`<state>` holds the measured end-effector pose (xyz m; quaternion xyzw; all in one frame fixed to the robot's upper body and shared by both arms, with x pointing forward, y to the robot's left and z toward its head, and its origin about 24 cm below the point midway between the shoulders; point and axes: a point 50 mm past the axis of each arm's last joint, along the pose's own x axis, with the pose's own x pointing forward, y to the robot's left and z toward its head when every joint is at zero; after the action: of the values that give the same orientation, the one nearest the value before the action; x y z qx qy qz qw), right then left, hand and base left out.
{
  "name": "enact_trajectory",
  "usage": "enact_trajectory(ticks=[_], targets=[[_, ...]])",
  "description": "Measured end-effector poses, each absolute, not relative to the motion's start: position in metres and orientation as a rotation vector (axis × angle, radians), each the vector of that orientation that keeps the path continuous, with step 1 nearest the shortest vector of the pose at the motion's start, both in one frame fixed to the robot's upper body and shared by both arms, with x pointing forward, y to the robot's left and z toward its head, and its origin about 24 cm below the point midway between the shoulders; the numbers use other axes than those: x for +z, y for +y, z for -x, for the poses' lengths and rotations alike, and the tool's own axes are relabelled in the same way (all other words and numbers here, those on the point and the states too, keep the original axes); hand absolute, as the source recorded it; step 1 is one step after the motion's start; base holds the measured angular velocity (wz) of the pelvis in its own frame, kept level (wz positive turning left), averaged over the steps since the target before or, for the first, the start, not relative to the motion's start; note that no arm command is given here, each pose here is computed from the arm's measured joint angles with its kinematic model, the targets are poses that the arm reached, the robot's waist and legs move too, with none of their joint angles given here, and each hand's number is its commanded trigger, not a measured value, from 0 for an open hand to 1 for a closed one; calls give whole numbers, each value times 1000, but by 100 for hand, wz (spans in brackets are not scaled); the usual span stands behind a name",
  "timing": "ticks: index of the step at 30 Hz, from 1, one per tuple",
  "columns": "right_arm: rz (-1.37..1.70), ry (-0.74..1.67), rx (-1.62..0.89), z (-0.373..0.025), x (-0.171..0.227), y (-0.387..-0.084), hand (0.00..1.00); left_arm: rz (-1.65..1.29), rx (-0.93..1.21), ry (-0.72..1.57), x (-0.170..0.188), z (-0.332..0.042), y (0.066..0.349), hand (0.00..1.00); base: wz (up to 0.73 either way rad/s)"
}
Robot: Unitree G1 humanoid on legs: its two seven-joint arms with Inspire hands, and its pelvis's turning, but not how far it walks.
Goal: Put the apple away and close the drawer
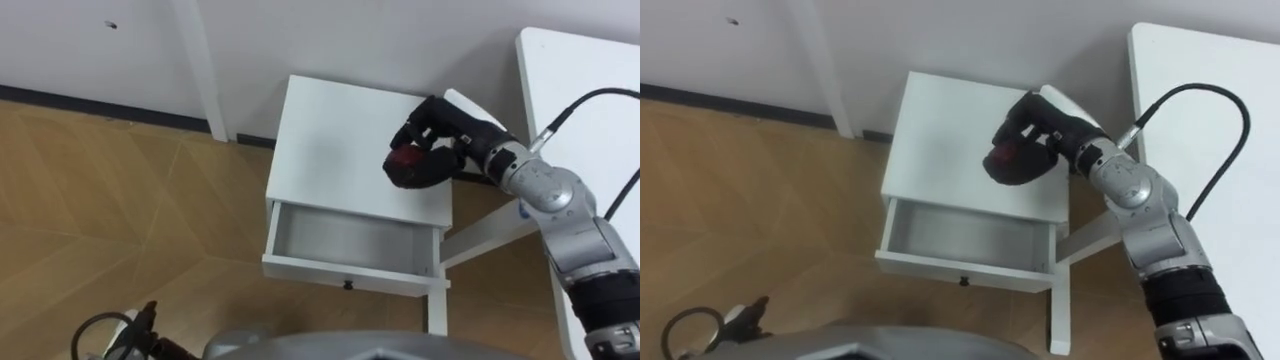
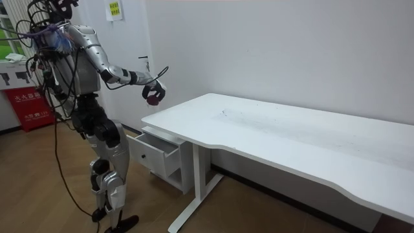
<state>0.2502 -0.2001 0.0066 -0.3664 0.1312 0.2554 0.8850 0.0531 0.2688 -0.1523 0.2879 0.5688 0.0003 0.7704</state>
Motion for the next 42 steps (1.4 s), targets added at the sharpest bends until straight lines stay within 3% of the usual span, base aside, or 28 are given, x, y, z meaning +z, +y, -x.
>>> enact_trajectory(ticks=[29,37,42], targets=[[716,428,535,-230,-26,-207,0,-620,-3,1258,-153,-47,268,0,0],[610,702,445,-183,-82,-229,0,-583,29,1304,-157,-30,263,0,0],[487,1048,249,-113,-134,-256,0,-547,46,1341,-161,-20,255,0,11]])
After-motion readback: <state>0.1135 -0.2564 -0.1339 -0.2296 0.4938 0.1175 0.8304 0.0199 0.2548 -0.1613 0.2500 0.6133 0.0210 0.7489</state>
